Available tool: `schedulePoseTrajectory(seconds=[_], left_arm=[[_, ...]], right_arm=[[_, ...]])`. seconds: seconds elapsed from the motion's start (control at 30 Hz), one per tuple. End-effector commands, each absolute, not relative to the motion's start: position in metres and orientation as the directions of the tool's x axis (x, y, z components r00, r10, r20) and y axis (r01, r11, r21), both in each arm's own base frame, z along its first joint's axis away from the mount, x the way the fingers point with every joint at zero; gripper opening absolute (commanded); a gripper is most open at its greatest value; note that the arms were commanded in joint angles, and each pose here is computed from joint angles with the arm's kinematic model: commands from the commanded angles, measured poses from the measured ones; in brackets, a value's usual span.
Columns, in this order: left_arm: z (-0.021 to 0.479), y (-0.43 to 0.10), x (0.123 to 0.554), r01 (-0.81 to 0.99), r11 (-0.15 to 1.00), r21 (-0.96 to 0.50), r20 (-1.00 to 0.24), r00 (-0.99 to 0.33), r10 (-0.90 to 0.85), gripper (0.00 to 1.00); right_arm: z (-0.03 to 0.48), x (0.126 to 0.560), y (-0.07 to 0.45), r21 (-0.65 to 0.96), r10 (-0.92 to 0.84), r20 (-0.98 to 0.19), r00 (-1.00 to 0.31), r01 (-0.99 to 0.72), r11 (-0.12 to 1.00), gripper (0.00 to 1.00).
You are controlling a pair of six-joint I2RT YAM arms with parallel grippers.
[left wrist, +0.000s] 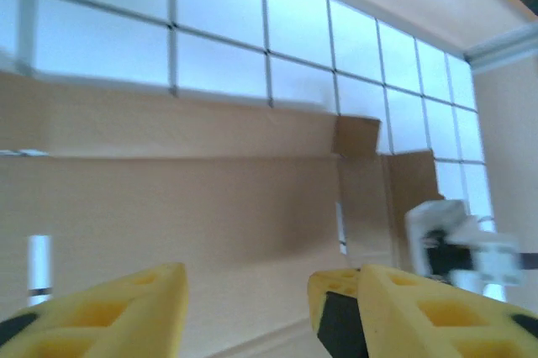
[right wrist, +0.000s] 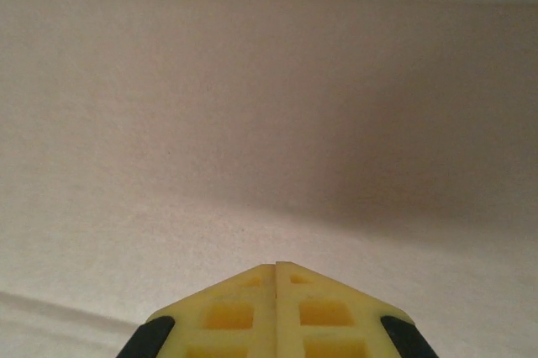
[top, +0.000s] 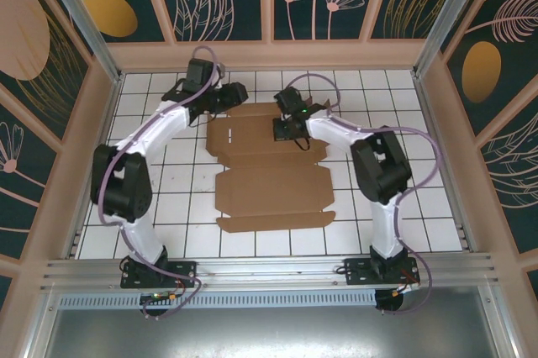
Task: Fold the paper box
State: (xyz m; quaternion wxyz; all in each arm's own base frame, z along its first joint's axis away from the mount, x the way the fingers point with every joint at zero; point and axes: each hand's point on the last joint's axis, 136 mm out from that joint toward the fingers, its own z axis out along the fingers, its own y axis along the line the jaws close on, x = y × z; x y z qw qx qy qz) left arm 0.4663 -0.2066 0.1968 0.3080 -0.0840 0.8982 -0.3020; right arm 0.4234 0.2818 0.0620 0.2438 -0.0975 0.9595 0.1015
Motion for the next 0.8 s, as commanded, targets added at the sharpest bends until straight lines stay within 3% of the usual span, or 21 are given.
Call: schedulePoseTrajectory(seconds=[0.0, 0.2, 0.53, 0.63, 0.77], left_arm=[[0.149, -0.140, 0.440, -0.151, 0.914, -0.376, -0.490, -0.805, -0.335, 0.63], [0.085, -0.091, 0.423, -0.271, 0.918, -0.290, -0.394, -0.840, -0.373, 0.70], [0.055, -0.116, 0.448, -0.195, 0.917, -0.348, -0.337, -0.887, -0.316, 0.64], [0.044, -0.121, 0.454, -0.196, 0.914, -0.356, -0.306, -0.899, -0.312, 0.55], [0.044, -0.127, 0.454, -0.192, 0.901, -0.390, -0.292, -0.902, -0.319, 0.32]], right_arm=[[0.044, 0.429, 0.273, 0.034, -0.182, -0.456, -0.871, -0.222, 0.975, 0.00], [0.018, 0.424, 0.272, 0.025, -0.199, -0.426, -0.882, -0.231, 0.973, 0.00], [-0.004, 0.416, 0.270, 0.053, -0.205, -0.383, -0.901, -0.242, 0.969, 0.00], [-0.007, 0.417, 0.268, 0.058, -0.202, -0.376, -0.904, -0.240, 0.969, 0.00], [-0.011, 0.416, 0.266, 0.062, -0.203, -0.364, -0.909, -0.241, 0.969, 0.00]])
